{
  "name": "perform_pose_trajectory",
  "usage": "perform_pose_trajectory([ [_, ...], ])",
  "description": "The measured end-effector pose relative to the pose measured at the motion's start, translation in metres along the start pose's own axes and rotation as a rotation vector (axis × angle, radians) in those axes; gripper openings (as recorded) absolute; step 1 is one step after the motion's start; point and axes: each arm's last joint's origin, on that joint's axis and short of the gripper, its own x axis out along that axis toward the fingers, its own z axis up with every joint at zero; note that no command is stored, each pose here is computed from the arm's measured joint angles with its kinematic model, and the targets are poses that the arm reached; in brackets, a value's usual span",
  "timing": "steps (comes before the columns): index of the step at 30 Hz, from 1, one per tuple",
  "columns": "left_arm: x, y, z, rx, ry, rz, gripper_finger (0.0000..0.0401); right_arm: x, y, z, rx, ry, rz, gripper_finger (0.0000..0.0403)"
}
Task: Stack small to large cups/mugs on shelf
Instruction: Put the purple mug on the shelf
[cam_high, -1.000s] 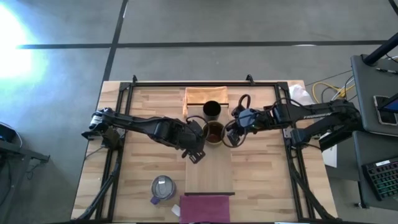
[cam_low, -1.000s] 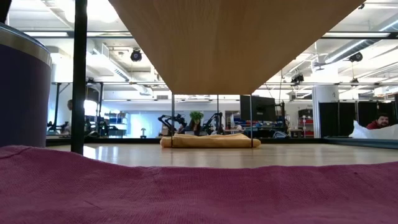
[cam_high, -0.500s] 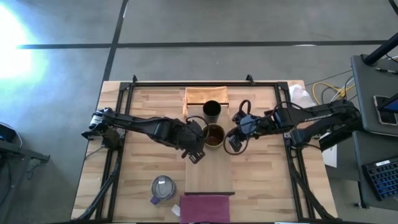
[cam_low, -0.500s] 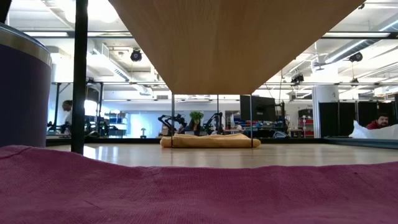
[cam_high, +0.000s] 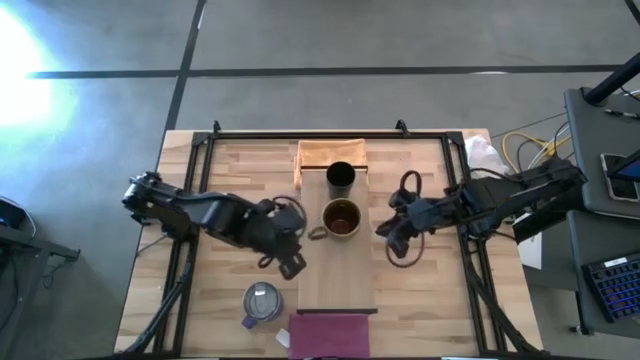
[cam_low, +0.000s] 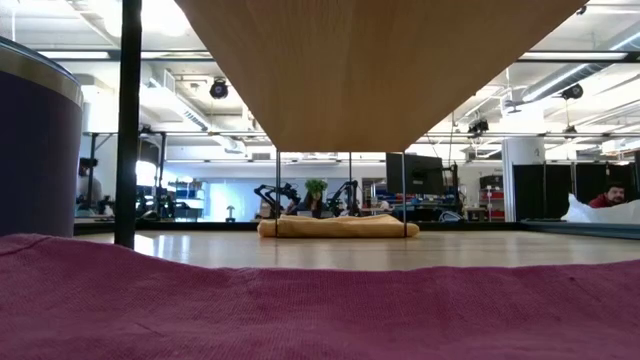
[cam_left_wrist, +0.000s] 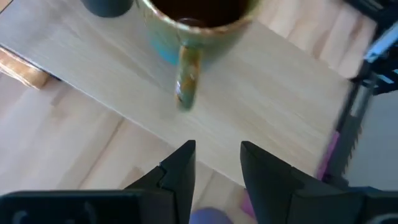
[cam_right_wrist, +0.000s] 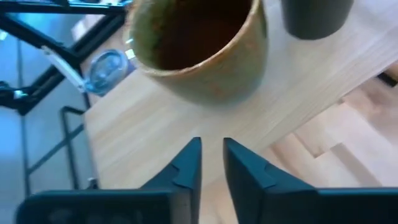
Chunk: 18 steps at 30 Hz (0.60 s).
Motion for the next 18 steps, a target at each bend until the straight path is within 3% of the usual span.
perform_pose_trajectory([
  [4,-0.009,0.002,-0.018,-0.042,0.040,0.036,0.0112,-0.008,0.005,-0.007,0.015,0.006,0.030,0.0104],
  [10,0.009,-0.011,-0.071,-0.077,0.179,0.100,0.0112,-0.012,0.008,-0.023,0.014,0.035,-0.018,0.0151],
  [18,0.013,-0.022,-0.129,-0.294,0.264,0.178,0.0112,-0.012,0.009,-0.026,0.005,0.033,-0.023,0.0201],
])
